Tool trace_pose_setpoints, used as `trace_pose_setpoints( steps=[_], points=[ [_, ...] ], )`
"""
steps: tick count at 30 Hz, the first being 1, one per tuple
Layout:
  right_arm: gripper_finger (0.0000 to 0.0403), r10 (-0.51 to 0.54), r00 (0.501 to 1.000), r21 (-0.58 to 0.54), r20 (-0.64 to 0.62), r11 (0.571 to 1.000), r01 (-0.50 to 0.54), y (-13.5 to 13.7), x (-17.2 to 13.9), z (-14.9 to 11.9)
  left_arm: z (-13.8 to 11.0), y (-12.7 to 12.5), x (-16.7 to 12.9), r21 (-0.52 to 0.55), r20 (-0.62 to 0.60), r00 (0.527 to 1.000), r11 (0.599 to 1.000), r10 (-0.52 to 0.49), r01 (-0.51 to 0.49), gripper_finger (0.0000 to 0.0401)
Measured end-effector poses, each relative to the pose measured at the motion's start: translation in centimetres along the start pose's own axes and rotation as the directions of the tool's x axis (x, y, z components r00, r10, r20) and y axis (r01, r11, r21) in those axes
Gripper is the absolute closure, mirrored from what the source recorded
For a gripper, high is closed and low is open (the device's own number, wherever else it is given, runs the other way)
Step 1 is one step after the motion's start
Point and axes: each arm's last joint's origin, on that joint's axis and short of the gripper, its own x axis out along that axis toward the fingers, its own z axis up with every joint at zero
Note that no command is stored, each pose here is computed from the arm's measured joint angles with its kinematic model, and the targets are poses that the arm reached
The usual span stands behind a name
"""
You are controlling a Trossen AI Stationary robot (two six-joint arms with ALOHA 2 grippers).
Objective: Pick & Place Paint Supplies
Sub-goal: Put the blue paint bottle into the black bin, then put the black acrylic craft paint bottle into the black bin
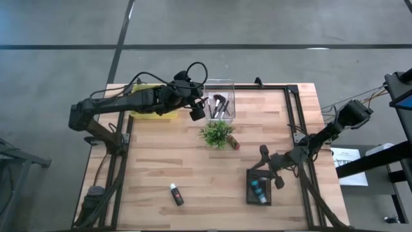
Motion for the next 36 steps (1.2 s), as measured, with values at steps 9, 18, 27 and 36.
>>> trace_pose_setpoints(
  steps=[9,18,27,36],
  points=[
    [0.0326,0.035,0.999,0.022,0.018,0.999,-0.035,0.1,0.0,0.2,0.0,0.0,0.0,-0.004,0.000,1.000,1.000,0.000,0.000,0.0120],
    [0.0333,0.061,0.988,0.073,0.144,0.995,-0.072,0.4,-0.6,2.0,0.0,0.0,0.0,-0.004,0.000,1.000,1.000,0.000,0.000,0.0120],
    [0.0333,0.035,0.929,0.151,0.368,0.984,-0.096,0.5,-2.2,5.3,-0.3,-0.7,-0.6,-0.021,-0.026,0.998,0.998,-0.062,0.062,0.0120],
    [0.0323,-0.069,0.851,0.132,0.520,0.991,0.000,1.1,-3.2,11.3,-2.2,-4.5,-4.8,-0.182,-0.228,0.826,0.856,-0.515,0.484,0.0121]
  ],
)
